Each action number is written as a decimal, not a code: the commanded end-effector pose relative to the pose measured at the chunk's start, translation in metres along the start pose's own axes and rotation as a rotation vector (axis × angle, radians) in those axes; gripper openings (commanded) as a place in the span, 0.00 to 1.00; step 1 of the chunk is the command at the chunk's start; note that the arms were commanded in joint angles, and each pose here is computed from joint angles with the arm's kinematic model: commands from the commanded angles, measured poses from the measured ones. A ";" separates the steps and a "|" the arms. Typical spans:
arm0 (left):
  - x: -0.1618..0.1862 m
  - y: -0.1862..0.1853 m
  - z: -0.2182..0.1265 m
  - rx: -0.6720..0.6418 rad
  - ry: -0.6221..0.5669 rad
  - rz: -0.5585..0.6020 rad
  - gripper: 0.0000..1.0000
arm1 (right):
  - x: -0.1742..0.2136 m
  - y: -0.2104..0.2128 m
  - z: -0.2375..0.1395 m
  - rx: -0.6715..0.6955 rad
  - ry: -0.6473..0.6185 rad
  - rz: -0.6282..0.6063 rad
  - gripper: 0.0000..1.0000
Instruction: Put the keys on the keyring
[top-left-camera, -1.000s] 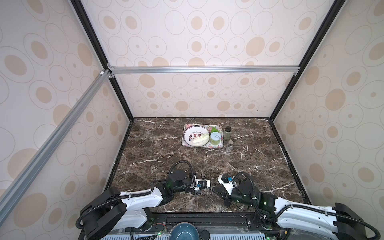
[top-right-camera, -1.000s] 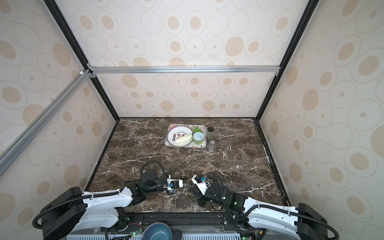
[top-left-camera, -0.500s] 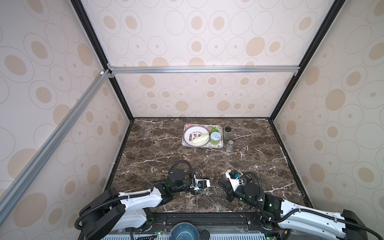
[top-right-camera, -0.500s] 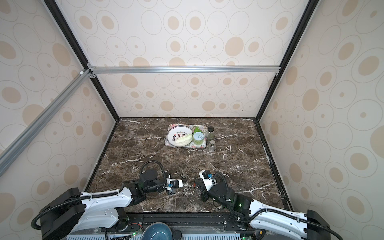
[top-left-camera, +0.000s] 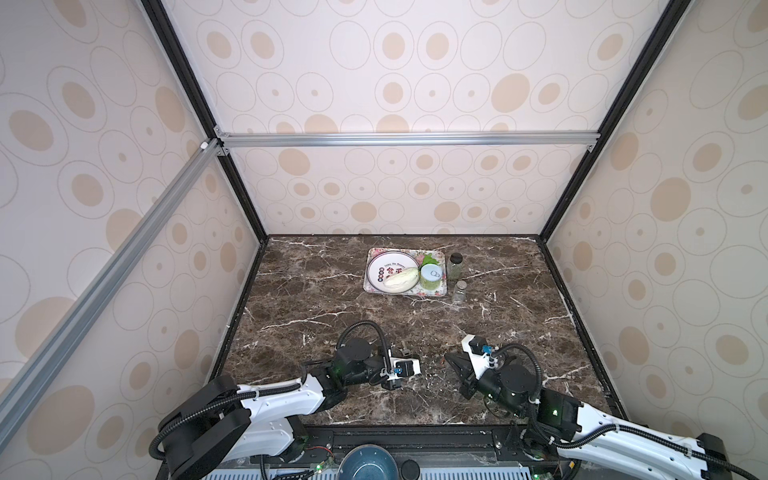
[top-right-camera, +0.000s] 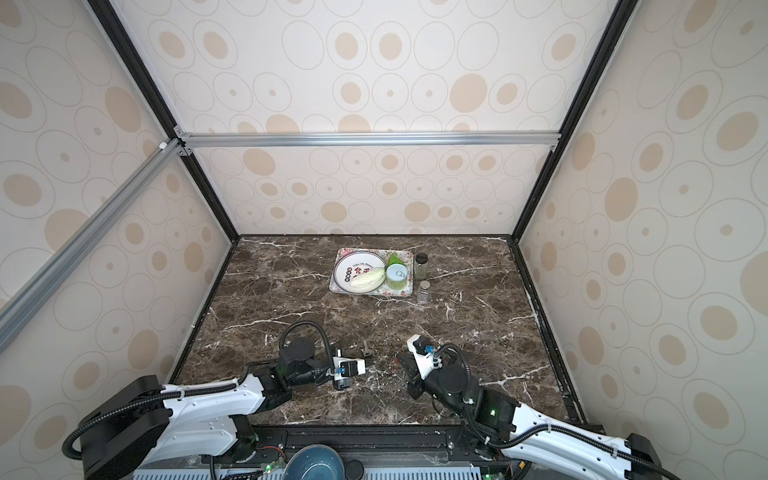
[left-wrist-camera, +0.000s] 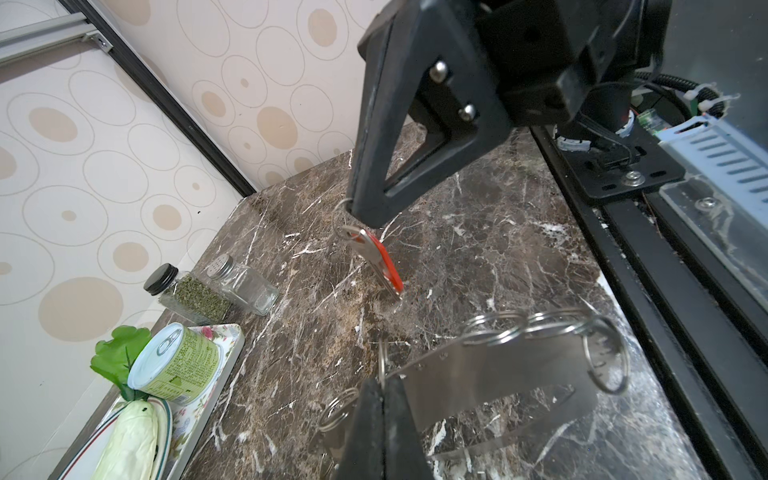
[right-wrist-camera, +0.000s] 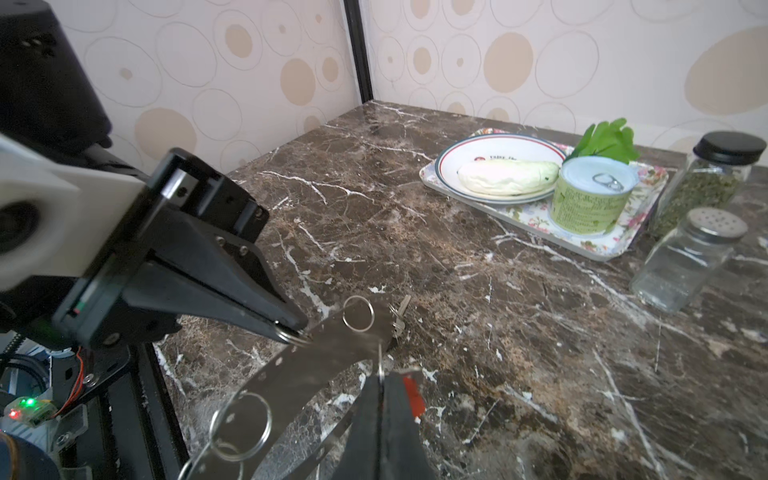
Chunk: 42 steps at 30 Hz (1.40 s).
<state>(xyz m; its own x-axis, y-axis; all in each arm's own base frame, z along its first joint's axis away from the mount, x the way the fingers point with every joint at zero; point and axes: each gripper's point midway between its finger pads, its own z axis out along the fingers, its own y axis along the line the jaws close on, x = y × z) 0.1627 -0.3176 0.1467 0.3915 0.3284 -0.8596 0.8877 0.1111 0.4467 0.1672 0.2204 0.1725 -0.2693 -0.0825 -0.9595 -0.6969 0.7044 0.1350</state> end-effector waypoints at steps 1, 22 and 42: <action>-0.025 0.012 -0.001 -0.030 -0.068 0.041 0.00 | -0.013 0.012 0.000 -0.061 -0.022 -0.064 0.00; -0.025 0.011 -0.001 -0.028 -0.069 0.048 0.00 | 0.000 0.046 0.015 -0.228 0.083 -0.132 0.00; -0.024 0.010 0.000 -0.022 -0.061 0.048 0.00 | -0.010 0.043 0.028 -0.178 0.083 -0.122 0.00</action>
<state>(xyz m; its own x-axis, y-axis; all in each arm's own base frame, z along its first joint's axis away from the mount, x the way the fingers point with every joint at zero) 0.1630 -0.3175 0.1496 0.3968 0.3259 -0.8581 0.8834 0.1185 0.4534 0.1518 0.2666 0.1557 -0.2596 -0.2831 -0.9233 -0.8388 0.5399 0.0702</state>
